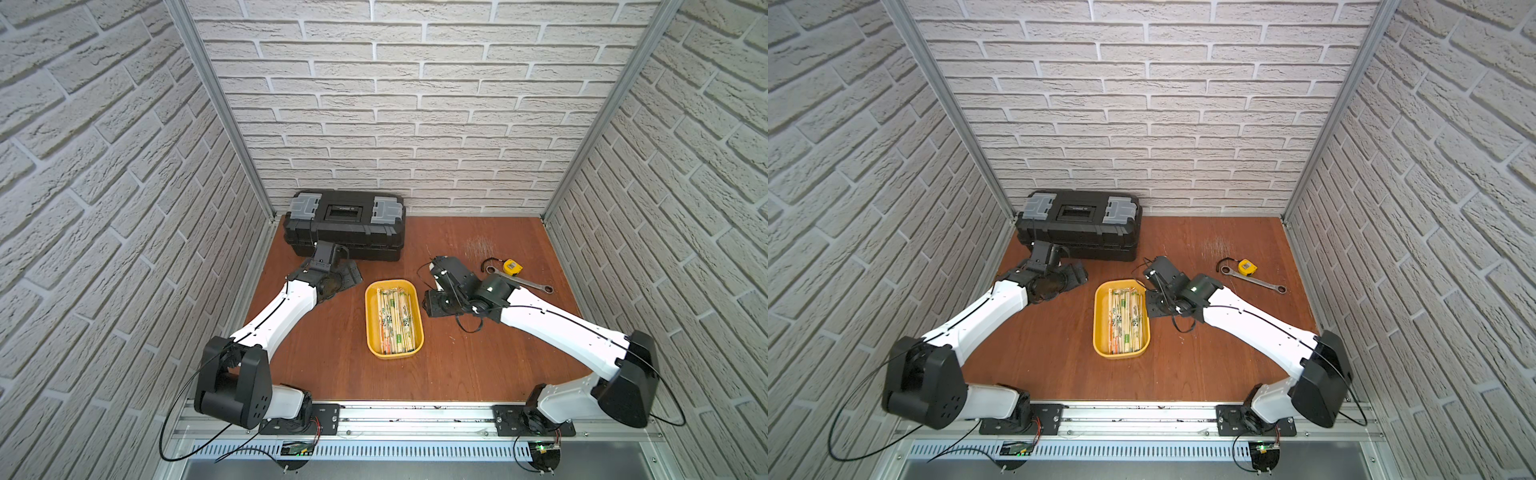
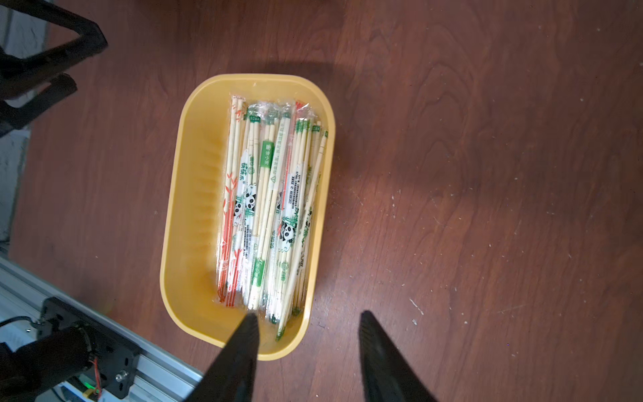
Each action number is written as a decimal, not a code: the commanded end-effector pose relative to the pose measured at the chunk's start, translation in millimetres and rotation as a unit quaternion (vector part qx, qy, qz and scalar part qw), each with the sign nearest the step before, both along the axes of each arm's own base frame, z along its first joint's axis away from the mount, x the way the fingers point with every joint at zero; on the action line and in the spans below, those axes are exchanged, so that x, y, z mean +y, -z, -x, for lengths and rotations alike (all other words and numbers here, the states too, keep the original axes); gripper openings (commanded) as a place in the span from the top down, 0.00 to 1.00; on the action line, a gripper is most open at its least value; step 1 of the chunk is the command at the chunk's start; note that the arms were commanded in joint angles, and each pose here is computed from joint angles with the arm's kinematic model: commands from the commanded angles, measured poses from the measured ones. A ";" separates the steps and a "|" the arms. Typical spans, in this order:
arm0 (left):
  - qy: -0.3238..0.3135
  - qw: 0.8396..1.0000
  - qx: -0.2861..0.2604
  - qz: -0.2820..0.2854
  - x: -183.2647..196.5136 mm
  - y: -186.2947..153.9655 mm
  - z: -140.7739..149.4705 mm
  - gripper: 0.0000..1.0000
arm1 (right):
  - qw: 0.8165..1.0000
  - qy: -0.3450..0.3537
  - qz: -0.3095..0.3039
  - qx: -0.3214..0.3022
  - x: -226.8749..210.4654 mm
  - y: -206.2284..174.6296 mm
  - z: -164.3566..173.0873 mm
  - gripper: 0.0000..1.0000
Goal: Take the paired disposable chopsticks out of the storage box
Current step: Pick up the paired disposable chopsticks from the storage box.
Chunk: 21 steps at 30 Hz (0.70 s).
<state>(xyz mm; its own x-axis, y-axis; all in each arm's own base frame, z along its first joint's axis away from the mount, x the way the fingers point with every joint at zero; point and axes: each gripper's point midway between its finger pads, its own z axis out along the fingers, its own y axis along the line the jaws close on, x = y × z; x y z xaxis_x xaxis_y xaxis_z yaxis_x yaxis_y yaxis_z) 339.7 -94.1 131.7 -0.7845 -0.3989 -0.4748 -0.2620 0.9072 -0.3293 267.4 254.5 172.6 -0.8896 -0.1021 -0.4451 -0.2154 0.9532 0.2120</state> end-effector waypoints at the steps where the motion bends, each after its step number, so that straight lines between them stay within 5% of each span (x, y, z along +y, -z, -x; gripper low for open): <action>1: 0.000 1.000 0.020 -0.020 13.3 9.9 21.9 0.02 | 0.998 -0.034 0.048 0.008 11.5 6.1 3.4 0.57; 21: -0.002 1.000 0.010 -0.014 24.9 17.8 55.8 0.02 | 0.982 -0.040 0.180 0.047 39.5 69.8 -11.4 0.69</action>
<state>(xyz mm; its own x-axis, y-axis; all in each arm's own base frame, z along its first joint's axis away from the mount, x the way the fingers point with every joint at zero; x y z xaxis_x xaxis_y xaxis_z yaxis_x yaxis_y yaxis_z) 283.3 -71.2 111.9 -0.7990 -0.3934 -0.4548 -0.2815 0.9130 -0.2951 277.4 297.0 98.8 -0.9124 -0.3011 -0.2772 -0.2927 0.9535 -0.0721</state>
